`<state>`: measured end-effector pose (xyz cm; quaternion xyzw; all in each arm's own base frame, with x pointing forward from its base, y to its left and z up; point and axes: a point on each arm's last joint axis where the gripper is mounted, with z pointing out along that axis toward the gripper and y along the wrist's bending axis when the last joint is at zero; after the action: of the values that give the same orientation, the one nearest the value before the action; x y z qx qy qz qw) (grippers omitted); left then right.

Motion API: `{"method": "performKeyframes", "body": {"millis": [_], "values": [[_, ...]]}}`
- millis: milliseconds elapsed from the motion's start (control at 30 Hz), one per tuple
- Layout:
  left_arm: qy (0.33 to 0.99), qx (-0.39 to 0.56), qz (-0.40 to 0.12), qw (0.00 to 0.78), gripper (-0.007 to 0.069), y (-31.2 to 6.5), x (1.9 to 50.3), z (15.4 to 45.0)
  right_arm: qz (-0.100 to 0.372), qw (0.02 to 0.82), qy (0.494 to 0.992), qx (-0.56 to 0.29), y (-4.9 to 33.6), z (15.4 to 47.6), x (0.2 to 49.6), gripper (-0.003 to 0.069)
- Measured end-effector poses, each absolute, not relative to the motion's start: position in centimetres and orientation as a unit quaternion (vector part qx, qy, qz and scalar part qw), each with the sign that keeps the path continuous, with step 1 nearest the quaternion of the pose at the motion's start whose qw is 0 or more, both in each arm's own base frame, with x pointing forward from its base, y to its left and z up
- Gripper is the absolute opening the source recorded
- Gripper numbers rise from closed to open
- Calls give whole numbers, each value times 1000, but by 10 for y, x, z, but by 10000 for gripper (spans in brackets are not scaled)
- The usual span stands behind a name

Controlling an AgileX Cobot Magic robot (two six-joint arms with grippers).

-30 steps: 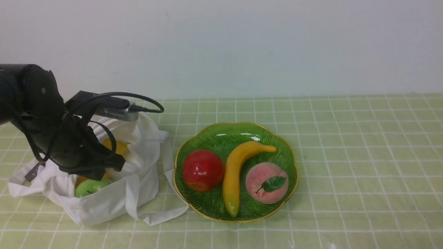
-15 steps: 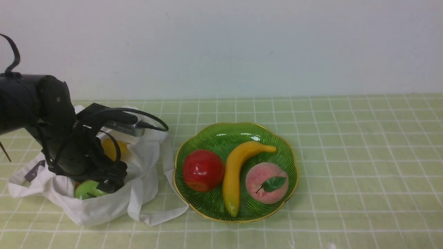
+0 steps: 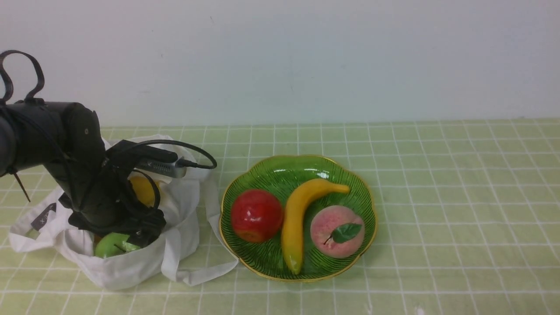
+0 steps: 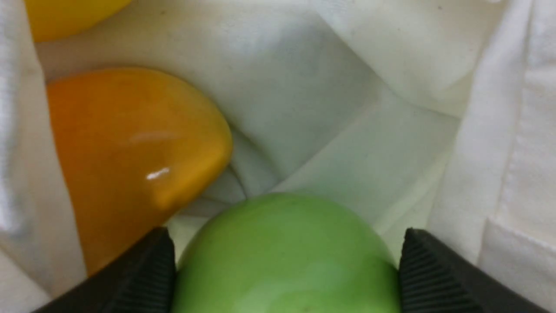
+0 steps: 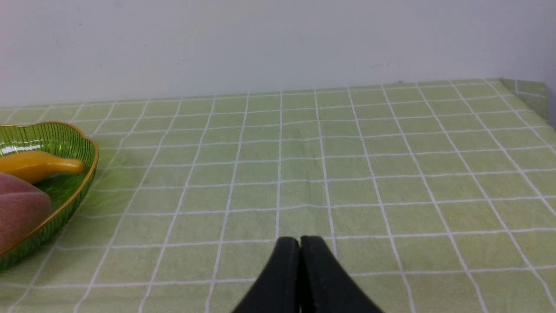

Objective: Take the fruit out of the bag on the green coffee tablecloth and place them on the plate.
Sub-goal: 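Reach into the white bag and grasp the apple with the left gripper, then place the held apple onto the plate with the left gripper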

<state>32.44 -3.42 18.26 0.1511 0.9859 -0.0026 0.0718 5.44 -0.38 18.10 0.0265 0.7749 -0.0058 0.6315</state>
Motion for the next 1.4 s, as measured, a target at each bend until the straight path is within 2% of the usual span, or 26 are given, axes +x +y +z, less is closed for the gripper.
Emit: {"method": "performKeyframes", "body": {"millis": [233,600,767,867,933,1000,1100,1133,1167,1200,1233,1267,1300,1400], "values": [[986,147,-3,78,596,-34,321,192,-6,631,775,26,-4,181,54,-10],[968,131,-26,213,596,-38,312,284,-6,631,775,26,-4,181,54,-10],[953,135,-73,261,596,-54,309,314,-6,631,775,26,-4,181,54,-10],[932,173,-131,289,596,-88,309,336,-6,631,775,26,-4,181,54,-10],[926,189,-147,293,596,-101,311,340,-6,631,775,26,-4,181,54,-10],[916,219,-167,292,596,-129,318,340,-6,631,775,26,-4,181,54,-10],[912,235,-175,288,596,-151,333,327,-6,631,775,26,-4,181,54,-10],[910,241,-176,287,596,-164,345,314,-6,631,775,26,-4,181,54,-10],[909,242,-176,290,596,-167,347,314,-6,631,775,26,-4,181,54,-10],[909,239,-175,293,596,-176,362,298,-6,631,775,26,-4,181,54,-10],[909,239,-175,294,596,-177,364,297,-6,631,775,26,-4,181,54,-10],[910,234,-172,295,596,-183,377,282,-6,631,775,26,-4,181,54,-10],[910,235,-172,296,596,-183,378,283,-6,631,775,26,-4,181,54,-10],[915,230,-167,287,596,-191,398,256,-6,631,775,26,-4,181,54,-10]]}}
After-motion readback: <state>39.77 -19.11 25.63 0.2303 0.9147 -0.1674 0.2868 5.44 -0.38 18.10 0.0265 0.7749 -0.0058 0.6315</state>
